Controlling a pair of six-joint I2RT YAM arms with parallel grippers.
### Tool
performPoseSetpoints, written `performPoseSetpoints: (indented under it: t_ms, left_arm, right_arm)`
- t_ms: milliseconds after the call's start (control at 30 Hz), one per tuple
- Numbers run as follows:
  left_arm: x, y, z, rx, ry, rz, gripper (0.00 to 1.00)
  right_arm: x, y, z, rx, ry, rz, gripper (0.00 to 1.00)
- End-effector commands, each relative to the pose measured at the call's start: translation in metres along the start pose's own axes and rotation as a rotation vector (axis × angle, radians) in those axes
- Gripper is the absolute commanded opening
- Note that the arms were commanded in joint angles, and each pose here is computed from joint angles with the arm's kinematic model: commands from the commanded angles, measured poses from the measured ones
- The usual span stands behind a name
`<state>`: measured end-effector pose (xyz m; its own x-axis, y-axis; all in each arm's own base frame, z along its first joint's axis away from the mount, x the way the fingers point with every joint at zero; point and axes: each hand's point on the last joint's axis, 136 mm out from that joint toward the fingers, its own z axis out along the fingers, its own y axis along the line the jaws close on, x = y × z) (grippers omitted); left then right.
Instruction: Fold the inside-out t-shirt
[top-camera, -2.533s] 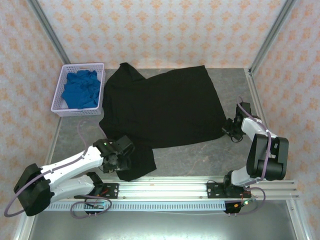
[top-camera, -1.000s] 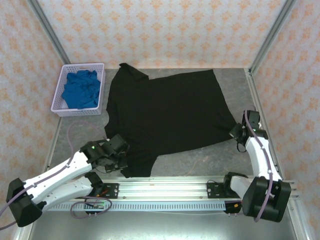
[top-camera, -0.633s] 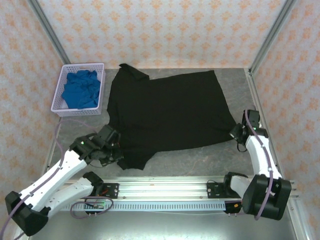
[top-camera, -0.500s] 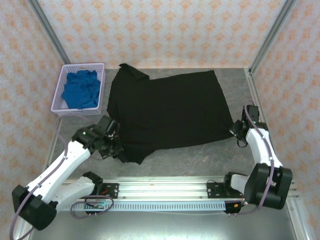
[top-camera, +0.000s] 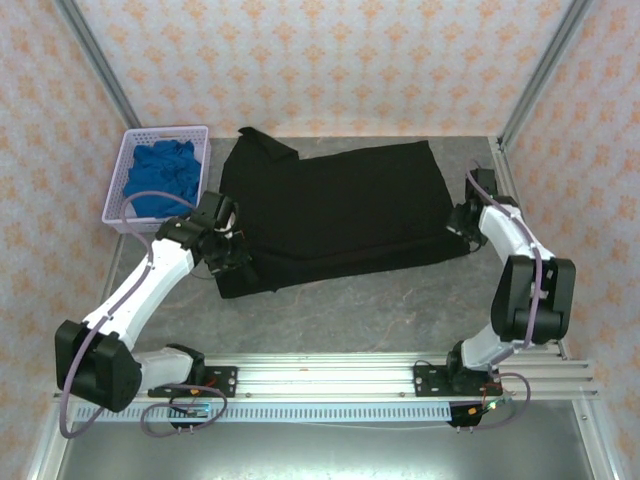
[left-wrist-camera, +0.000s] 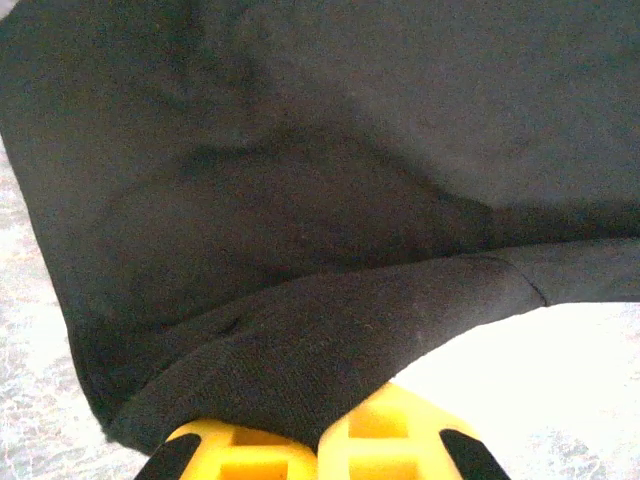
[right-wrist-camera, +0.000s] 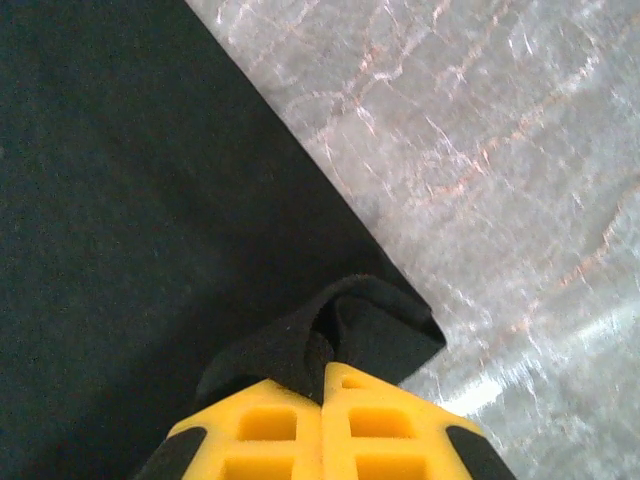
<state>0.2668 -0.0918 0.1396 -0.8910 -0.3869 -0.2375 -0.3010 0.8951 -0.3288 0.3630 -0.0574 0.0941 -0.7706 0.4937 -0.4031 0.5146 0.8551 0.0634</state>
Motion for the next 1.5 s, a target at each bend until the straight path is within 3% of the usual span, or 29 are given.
performPoseSetpoints:
  t_ms: [0,433,833,1133,1467]
  left_arm:
    - [-0.025,-0.009,-0.006,0.027,-0.069,0.024,0.00]
    - [-0.060,-0.007,0.006,0.018,-0.089,0.023,0.00]
    - [-0.097,-0.009,0.026,0.011,-0.105,0.004,0.00]
    - [-0.115,-0.005,0.054,-0.020,-0.083,-0.012,0.00]
    - [-0.129,-0.008,0.059,-0.012,-0.093,-0.031,0.00]
  right_arm:
    - [-0.021,0.001,0.006,0.051,-0.039,-0.040,0.00]
    - [-0.036,0.026,0.041,0.070,0.010,-0.097,0.00]
    - [-0.054,0.032,0.051,0.091,-0.004,-0.109,0.00]
    - [-0.067,0.056,0.075,0.049,0.010,-0.129,0.00]
    - [-0.077,0.062,0.081,0.077,0.027,-0.152,0.00]
